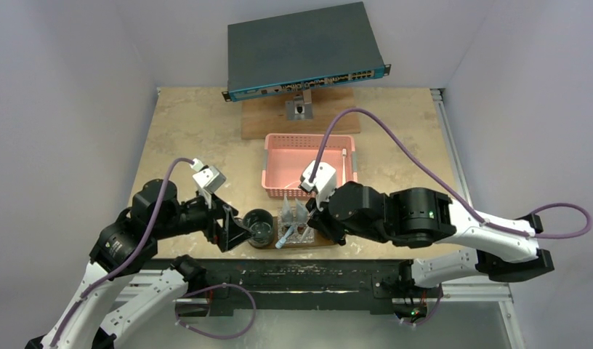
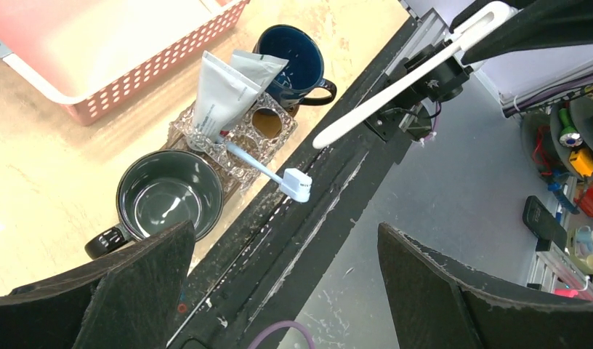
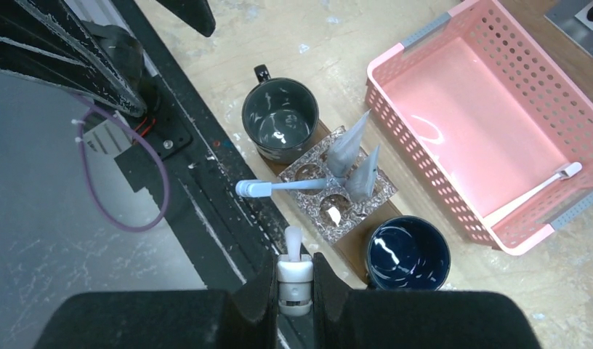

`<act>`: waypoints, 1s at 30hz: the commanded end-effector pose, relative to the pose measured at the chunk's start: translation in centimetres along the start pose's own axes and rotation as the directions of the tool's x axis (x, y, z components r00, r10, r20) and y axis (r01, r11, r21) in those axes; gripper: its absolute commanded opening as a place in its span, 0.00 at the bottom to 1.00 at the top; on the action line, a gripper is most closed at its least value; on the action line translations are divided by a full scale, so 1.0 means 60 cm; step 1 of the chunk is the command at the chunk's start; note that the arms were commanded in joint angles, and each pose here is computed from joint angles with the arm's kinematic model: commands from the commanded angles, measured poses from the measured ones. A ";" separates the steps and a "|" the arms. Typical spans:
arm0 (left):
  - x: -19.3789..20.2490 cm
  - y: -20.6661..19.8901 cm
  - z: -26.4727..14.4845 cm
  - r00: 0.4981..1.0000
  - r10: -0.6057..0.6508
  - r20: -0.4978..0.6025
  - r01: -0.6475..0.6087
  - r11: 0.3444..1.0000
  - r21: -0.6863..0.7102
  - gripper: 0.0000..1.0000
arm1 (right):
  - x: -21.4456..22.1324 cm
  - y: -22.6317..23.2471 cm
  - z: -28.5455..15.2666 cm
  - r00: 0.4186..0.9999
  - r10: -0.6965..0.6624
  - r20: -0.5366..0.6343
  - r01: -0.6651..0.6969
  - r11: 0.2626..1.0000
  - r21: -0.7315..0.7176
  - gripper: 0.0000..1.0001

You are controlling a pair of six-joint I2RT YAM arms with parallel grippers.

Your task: Prepare toiletry sets of a toothbrush and toothpaste on the tray

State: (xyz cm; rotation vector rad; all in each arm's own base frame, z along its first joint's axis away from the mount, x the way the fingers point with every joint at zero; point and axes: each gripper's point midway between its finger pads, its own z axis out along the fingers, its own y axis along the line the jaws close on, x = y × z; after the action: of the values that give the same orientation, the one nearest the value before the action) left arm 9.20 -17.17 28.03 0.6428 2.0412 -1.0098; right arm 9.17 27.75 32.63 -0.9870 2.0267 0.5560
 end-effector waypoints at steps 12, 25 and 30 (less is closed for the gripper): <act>-0.013 0.008 0.012 0.998 0.005 0.061 -0.005 1.000 -0.008 0.95 | 0.007 -0.016 0.038 0.991 0.030 0.129 -0.055 0.980 0.192 0.00; 0.000 0.018 0.021 0.999 -0.004 0.053 0.005 1.000 -0.015 0.95 | 0.034 -0.025 0.064 0.984 0.061 0.167 -0.097 0.971 0.218 0.00; 0.001 0.019 0.023 0.999 -0.005 0.051 0.006 1.000 -0.017 0.95 | 0.051 -0.027 0.078 0.982 0.074 0.172 -0.113 0.967 0.227 0.00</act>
State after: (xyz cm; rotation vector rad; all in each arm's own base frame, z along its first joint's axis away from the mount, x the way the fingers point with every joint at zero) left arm 9.93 -17.35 26.10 0.6105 2.0564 -0.9975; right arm 10.99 28.15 26.83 -0.7868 1.9729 0.3772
